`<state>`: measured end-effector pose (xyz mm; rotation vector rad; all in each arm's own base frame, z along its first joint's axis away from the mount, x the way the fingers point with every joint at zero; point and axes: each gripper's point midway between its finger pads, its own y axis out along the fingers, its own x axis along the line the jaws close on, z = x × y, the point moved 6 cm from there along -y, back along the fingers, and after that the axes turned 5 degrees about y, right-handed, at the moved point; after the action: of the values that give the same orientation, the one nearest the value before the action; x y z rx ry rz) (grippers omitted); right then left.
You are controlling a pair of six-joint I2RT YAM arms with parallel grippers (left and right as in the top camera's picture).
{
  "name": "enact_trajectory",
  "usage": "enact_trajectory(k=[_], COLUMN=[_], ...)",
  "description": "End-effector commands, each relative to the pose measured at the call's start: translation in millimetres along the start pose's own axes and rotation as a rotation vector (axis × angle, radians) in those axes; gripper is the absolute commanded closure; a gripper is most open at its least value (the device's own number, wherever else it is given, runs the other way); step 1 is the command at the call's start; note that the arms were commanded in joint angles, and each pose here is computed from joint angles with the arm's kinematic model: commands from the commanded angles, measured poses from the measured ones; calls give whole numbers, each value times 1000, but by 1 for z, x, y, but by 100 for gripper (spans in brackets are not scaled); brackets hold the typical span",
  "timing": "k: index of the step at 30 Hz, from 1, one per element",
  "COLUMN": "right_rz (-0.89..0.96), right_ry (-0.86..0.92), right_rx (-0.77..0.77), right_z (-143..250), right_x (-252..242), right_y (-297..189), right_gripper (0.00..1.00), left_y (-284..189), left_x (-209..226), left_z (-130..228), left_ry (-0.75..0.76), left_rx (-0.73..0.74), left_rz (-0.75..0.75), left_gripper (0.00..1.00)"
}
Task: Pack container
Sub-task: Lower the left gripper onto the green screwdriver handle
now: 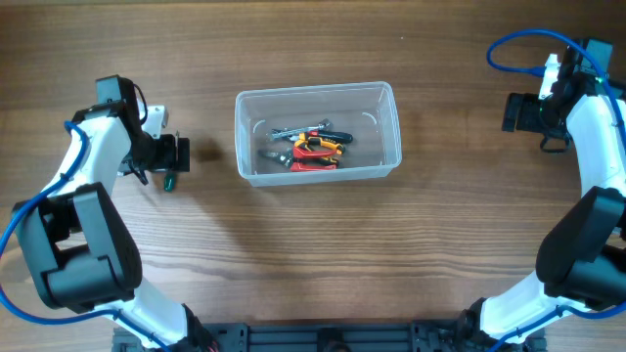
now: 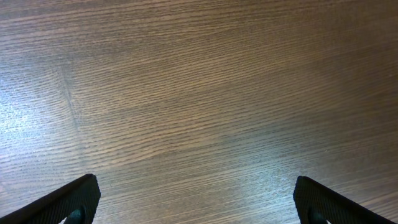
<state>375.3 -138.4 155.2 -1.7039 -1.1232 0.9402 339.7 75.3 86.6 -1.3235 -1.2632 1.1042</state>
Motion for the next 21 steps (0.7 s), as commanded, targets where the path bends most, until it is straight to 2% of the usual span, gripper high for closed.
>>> enact_trajectory(k=[1,7,21], right_rz=[18,17,18], right_ry=[4,4,4], right_rx=[0,0,0], right_z=[0,0,0], right_x=[-2,-2,-2], right_y=[1,1,1], right_gripper=[0,0,0], left_y=[5,6,6], left_x=[-3,-2,-3], left_z=[2,4,7], left_ry=[28,77,80], left_rx=[12,25,47], left_rz=[20,14,13], left_gripper=[0,0,0])
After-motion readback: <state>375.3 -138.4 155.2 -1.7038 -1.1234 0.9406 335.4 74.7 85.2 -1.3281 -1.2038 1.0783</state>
